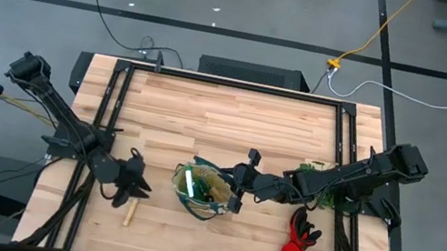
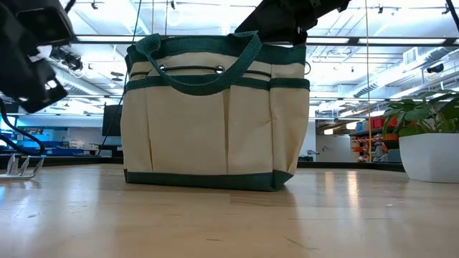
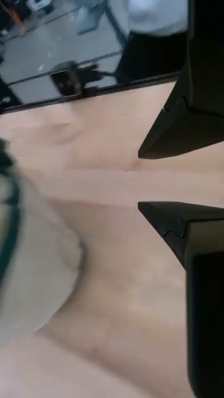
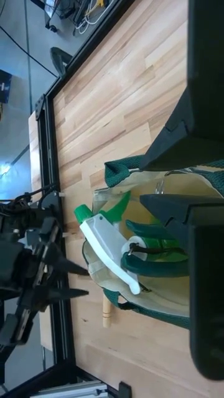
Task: Pick & Place Garden tools in Gardening bag
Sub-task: Put the brown hand rake into the gardening bag
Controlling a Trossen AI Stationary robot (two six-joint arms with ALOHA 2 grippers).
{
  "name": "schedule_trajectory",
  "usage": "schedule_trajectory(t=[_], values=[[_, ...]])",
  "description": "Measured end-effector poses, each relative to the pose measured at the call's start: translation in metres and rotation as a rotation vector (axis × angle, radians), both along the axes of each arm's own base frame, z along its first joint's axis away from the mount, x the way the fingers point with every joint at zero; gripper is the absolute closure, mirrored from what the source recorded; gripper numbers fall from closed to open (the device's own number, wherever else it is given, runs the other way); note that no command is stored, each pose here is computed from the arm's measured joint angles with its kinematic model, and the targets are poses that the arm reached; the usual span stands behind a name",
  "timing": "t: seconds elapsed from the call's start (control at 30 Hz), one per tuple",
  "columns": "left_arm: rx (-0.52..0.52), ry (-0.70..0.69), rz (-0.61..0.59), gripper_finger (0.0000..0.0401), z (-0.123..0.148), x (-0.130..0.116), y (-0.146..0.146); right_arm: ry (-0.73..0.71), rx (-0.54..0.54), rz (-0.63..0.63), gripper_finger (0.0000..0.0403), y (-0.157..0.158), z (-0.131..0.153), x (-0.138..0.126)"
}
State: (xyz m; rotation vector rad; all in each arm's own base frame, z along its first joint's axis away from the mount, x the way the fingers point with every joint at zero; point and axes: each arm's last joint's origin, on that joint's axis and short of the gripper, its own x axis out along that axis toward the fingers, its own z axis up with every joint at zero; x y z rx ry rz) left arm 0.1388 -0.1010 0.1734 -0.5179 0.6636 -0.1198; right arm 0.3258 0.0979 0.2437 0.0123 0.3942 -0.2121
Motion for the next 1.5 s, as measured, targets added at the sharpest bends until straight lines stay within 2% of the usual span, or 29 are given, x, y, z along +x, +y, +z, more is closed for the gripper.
schedule_trajectory(t=[0.13, 0.3, 0.73, 0.87, 0.97, 1.03, 1.27, 1.5], values=[[-0.057, 0.021, -0.033, 0.0275, 0.006, 0.001, -0.003, 0.000, 0.000, 0.000, 0.0332, 0.000, 0.000, 0.000], [-0.036, 0.130, -0.043, 0.0275, 0.001, -0.003, 0.000, 0.000, 0.000, 0.000, 0.0332, 0.000, 0.000, 0.000], [-0.075, 0.183, 0.024, 0.0275, 0.000, 0.006, 0.018, -0.002, 0.000, 0.000, 0.0332, 0.000, 0.000, 0.000], [-0.058, 0.141, 0.002, 0.0275, 0.004, 0.006, 0.019, -0.001, 0.000, 0.000, 0.0332, 0.000, 0.000, 0.000], [0.002, 0.075, -0.064, 0.0275, 0.009, 0.004, 0.018, -0.001, 0.000, 0.001, 0.0332, 0.000, 0.000, 0.000], [0.083, 0.009, -0.116, 0.0275, 0.012, 0.002, 0.016, 0.003, -0.001, 0.001, 0.0332, 0.000, 0.000, 0.000], [0.310, -0.199, -0.127, 0.0275, 0.029, -0.006, 0.020, -0.001, 0.000, 0.001, 0.0332, 0.000, 0.000, 0.000], [0.375, -0.253, -0.110, 0.0275, 0.036, -0.016, 0.025, -0.004, 0.001, 0.001, 0.0332, 0.000, 0.000, 0.000]])
